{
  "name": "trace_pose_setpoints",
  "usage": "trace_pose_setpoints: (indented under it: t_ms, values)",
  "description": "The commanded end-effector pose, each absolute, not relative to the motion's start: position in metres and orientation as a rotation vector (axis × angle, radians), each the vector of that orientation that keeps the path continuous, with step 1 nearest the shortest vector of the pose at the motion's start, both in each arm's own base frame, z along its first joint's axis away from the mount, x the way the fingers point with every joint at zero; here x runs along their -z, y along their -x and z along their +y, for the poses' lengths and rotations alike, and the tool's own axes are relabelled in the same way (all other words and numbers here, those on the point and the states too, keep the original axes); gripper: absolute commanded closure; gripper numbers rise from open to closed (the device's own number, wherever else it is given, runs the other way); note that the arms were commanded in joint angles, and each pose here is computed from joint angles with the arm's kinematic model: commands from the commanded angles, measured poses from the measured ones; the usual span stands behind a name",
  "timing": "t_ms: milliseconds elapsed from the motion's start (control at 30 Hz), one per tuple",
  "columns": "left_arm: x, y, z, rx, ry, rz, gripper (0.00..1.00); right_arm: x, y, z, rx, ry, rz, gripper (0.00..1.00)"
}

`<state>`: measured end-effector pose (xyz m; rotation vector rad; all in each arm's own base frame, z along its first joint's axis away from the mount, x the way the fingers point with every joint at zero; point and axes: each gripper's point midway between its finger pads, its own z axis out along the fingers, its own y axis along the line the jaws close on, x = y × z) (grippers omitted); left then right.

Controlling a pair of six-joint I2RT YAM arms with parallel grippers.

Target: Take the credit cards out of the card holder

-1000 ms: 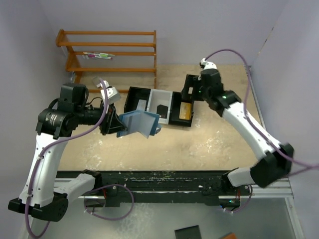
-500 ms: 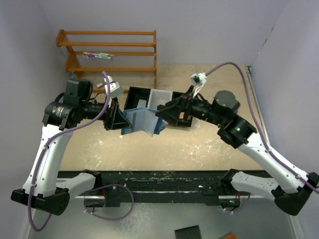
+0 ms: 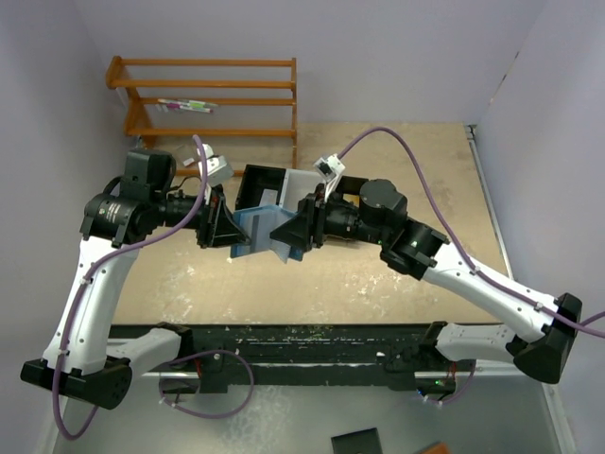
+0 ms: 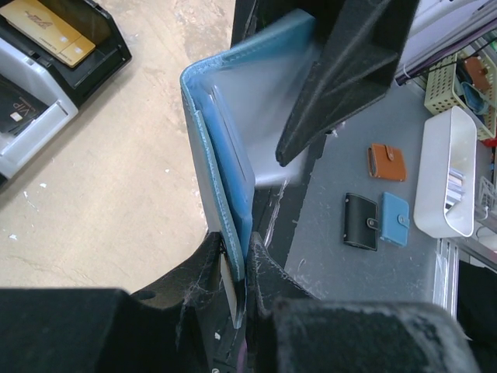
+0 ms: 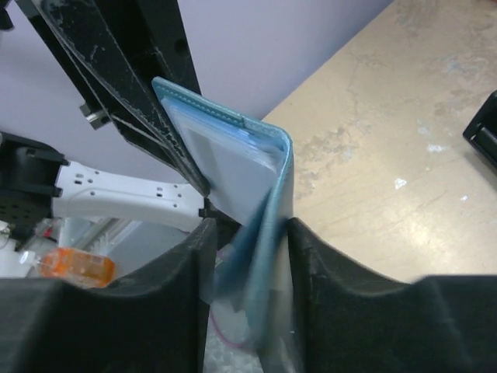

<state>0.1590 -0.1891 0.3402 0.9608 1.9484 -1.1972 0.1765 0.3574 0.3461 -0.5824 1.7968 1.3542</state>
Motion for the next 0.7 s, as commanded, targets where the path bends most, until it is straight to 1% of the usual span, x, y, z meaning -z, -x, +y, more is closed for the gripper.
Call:
trace_pose_setpoints:
  t_ms: [0,33,167,233,267,367,500,533,600,667]
  values:
    - [-0.355,-0.157,-0.192,1.204,-1.006,1.86,1.0,-0.357,-0.175,0.365,-1.395,0.572,1.735,0.7]
    - [-0.355,-0.158,-0.191,1.202,-1.005,1.863,1.0,-0.355,-0.175,0.366,-1.396,0.569,1.74,0.79]
    - [-0.355,-0.163,-0.191,1.187,-0.997,1.884,1.0,-0.35,-0.173,0.368,-1.417,0.558,1.753,1.0]
    - [-0.355,-0.165,-0.19,1.176,-0.993,1.889,1.0,-0.35,-0.172,0.369,-1.433,0.554,1.757,1.0]
    - [-0.356,-0.166,-0.19,1.174,-0.991,1.89,0.97,-0.351,-0.172,0.37,-1.441,0.547,1.757,1.0]
    - [-0.354,-0.165,-0.19,1.178,-0.995,1.895,0.82,-0.35,-0.169,0.372,-1.479,0.538,1.754,1.0]
    - [-0.354,-0.163,-0.191,1.196,-1.011,1.89,0.63,-0.35,-0.165,0.373,-1.528,0.519,1.737,1.0]
    - [-0.354,-0.162,-0.191,1.203,-1.019,1.887,0.6,-0.35,-0.164,0.372,-1.538,0.513,1.736,1.0]
    - [-0.354,-0.159,-0.191,1.214,-1.032,1.884,0.56,-0.349,-0.161,0.371,-1.554,0.51,1.741,1.0]
    - [-0.353,-0.156,-0.191,1.215,-1.044,1.879,0.55,-0.354,-0.159,0.369,-1.563,0.505,1.73,1.0]
